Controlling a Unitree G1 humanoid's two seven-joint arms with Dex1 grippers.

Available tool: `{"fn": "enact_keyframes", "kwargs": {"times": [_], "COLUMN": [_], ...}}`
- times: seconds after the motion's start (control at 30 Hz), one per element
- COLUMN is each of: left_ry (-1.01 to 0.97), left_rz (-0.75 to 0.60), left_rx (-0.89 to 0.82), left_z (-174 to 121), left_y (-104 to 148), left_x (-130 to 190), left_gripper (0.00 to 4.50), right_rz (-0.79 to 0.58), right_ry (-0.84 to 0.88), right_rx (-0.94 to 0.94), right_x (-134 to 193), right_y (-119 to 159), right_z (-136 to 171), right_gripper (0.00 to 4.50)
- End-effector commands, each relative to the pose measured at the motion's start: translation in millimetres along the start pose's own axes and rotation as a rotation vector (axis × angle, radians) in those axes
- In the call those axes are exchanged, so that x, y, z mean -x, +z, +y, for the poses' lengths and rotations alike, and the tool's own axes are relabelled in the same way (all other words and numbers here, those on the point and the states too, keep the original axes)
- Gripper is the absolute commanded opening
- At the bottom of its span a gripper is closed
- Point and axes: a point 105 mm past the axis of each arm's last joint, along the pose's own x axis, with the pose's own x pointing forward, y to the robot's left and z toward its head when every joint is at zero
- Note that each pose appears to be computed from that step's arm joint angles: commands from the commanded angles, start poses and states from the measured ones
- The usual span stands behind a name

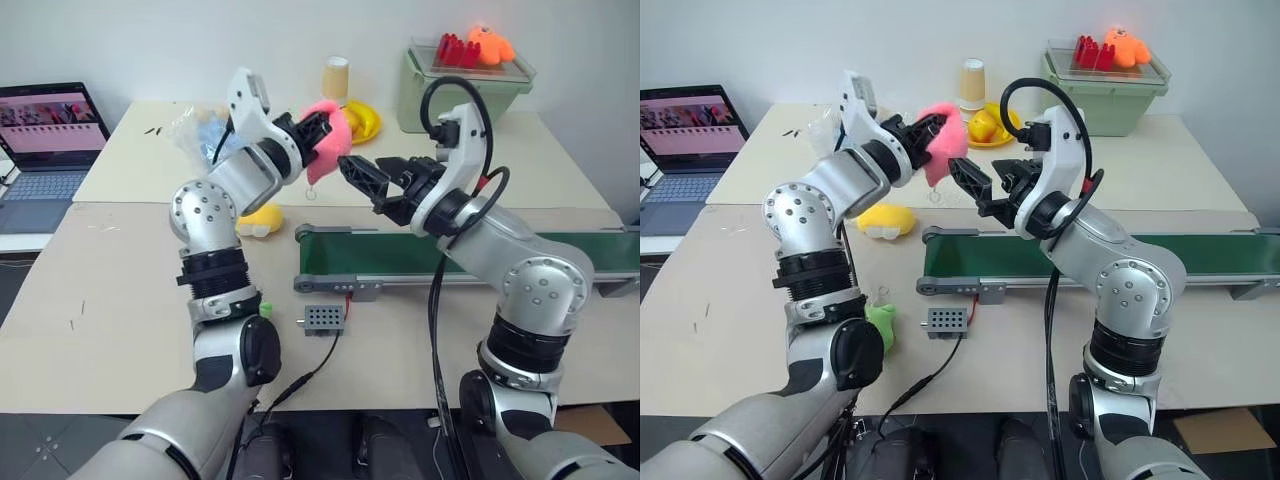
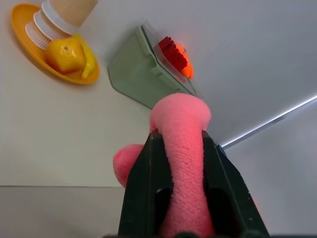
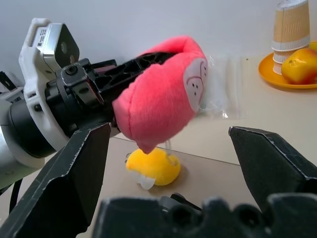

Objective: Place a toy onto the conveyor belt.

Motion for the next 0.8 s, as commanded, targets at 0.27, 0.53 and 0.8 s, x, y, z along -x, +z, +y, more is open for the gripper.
{"fn": "enact_keyframes", "kwargs": {"times": [0.27,0.53,0.8], "left_ry": [-0.048,-0.045,-0.062], "left_rz": [0.082,0.103,0.105], "left_rx": [0.009,0.05,0.087], "left_z": [-24.3,-33.4,-45.7], "left_y": [-27.0,-32.2,-29.0], "left_x": [-5.0,-6.2,-2.8], "left_gripper": [0.28,0.28,0.28], "right_rz": [-0.048,-0.043,-0.046], "right_ry": [0.02,0.026,0.038], "right_rx": [0.037,0.044,0.042], "right_x": [-3.7,-6.9,-12.0], "right_y": [11.4,8.8,8.2], "right_z": [6.0,5.7,4.8], "right_gripper": [4.5,4.5,4.5]}}
